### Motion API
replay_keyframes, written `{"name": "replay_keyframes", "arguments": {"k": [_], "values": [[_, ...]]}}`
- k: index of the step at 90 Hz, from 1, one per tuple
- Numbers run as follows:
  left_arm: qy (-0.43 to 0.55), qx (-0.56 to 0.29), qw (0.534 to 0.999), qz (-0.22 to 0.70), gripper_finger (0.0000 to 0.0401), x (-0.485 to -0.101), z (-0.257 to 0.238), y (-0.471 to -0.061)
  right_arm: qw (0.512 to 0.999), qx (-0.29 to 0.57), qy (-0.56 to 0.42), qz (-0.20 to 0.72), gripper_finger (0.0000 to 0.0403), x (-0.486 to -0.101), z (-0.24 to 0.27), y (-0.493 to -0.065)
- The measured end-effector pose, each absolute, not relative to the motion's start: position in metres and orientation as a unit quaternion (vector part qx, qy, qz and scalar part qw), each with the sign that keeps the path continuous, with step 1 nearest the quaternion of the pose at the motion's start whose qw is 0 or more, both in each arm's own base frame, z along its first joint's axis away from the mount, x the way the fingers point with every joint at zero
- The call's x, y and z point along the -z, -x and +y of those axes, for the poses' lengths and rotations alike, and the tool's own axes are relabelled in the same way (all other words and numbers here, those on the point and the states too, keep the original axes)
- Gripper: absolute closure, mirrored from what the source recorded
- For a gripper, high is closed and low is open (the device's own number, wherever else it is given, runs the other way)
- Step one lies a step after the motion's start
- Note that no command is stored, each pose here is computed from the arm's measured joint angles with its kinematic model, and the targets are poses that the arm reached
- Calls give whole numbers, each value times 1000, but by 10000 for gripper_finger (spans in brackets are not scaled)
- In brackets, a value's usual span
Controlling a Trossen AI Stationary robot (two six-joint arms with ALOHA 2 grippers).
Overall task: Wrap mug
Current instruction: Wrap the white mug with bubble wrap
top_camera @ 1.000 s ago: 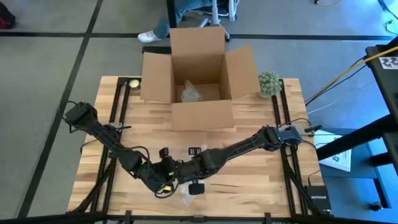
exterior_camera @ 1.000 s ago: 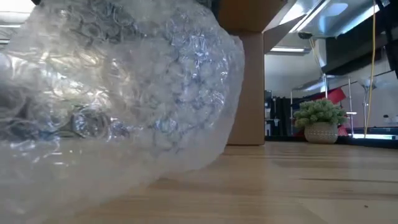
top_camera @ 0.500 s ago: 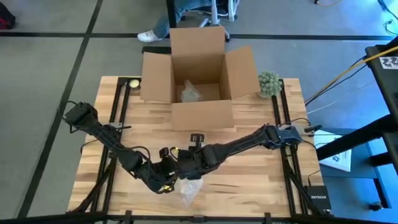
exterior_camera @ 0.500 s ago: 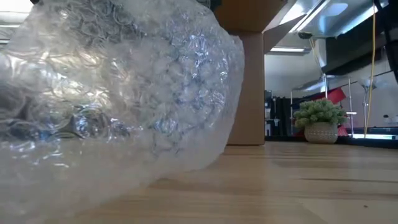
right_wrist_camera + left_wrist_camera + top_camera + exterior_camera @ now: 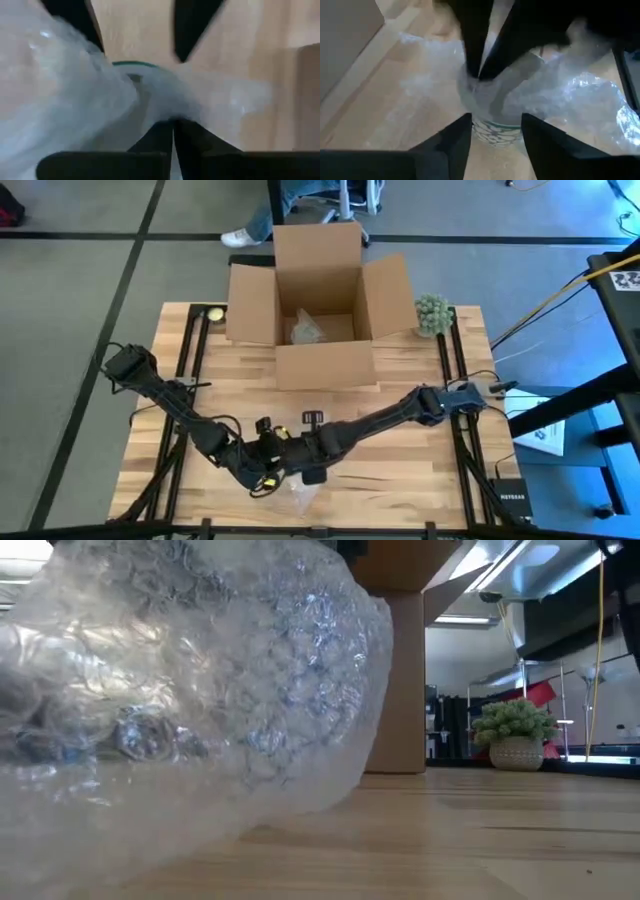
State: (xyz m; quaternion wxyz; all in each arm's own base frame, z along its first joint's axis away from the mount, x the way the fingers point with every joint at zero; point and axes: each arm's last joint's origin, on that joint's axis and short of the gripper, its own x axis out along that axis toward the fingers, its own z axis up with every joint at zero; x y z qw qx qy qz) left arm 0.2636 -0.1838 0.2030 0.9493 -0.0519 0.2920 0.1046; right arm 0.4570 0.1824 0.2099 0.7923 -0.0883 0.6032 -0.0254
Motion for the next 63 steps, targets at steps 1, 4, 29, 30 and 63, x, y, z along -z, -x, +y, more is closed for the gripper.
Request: {"name": "replay_keyframes", "arguments": {"k": [1, 4, 29, 30, 63], "values": [[52, -105, 949, 292, 245, -203, -184, -264, 790, 22, 87, 606, 402, -207, 182, -458], [48, -102, 949, 294, 245, -203, -184, -263, 786, 10, 83, 612, 402, -202, 183, -459], [50, -101, 945, 306, 245, -201, -183, -262, 788, -10, 73, 612, 402, -221, 183, -454], [50, -101, 945, 306, 245, -201, -183, -262, 789, -11, 72, 610, 402, -224, 182, -453], [52, -101, 945, 305, 245, -201, -183, -262, 816, 1, 73, 574, 402, -259, 177, -445]]}}
